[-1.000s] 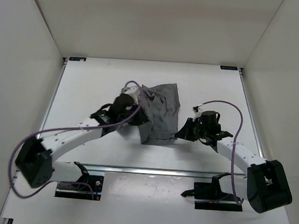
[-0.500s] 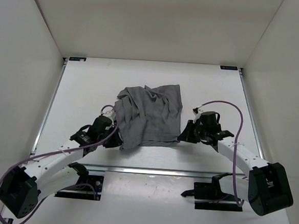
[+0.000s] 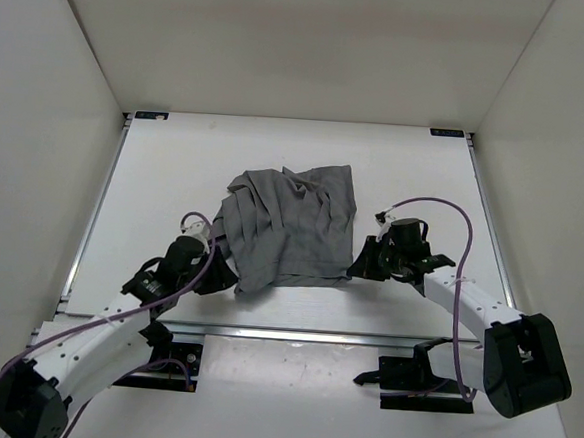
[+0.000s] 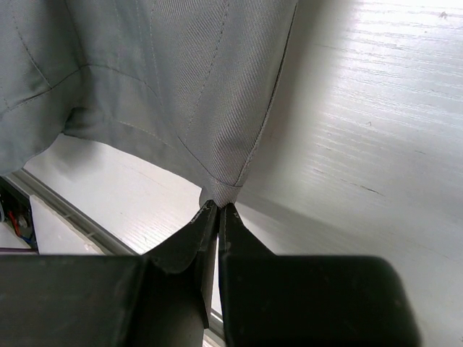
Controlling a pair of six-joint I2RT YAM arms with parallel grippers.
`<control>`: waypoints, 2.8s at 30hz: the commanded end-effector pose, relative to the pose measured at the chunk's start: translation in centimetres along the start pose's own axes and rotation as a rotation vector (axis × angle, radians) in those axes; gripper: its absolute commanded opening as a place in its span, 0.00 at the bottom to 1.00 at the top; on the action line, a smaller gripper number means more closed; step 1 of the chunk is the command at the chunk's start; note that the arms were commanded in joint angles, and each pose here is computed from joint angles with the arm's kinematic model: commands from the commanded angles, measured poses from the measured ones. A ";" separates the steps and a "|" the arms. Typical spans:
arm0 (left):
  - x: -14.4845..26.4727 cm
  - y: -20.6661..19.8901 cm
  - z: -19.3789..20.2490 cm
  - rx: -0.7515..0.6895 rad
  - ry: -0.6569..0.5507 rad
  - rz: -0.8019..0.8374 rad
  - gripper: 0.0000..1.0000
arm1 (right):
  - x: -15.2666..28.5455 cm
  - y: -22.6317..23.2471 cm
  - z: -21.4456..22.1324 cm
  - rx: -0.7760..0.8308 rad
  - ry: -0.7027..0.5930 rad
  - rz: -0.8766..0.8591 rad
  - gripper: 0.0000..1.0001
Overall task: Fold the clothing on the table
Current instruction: Flatten the skirt out
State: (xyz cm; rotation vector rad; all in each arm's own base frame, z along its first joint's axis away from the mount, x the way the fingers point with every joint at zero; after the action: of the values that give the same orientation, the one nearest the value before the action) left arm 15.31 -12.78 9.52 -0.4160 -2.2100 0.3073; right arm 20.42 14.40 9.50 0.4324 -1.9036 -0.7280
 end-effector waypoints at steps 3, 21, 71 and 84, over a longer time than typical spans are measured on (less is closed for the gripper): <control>1.7 0.3 -1.5 0.080 -0.133 0.001 0.51 | -0.3 0.2 0.0 0.020 0.007 -0.011 0.00; 2.1 2.0 -0.3 0.122 -0.167 -0.077 0.61 | -0.5 0.0 -0.5 0.028 -0.002 0.022 0.00; 9.4 -4.9 -16.4 -0.054 -0.413 0.022 0.00 | 13.6 12.5 -8.0 0.415 -0.365 -0.373 0.00; 18.4 -6.7 -24.4 -0.057 -0.729 0.023 0.00 | 22.5 19.2 -13.6 0.531 -0.546 -0.407 0.00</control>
State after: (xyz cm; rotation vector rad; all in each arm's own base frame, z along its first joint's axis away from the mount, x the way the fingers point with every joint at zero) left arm 18.70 -9.75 42.47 -0.5426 -2.9891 0.5859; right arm 19.73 11.93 44.49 1.1714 -2.6689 -0.5985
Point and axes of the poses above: each gripper's point midway between its finger pads, its own x axis back along the fingers, its own y axis along the line the jaws close on, z = x × y, the point moved 5 cm from there along x, back along the fingers, and after that the axes turned 14 degrees about -x, right-handed, at the moved point
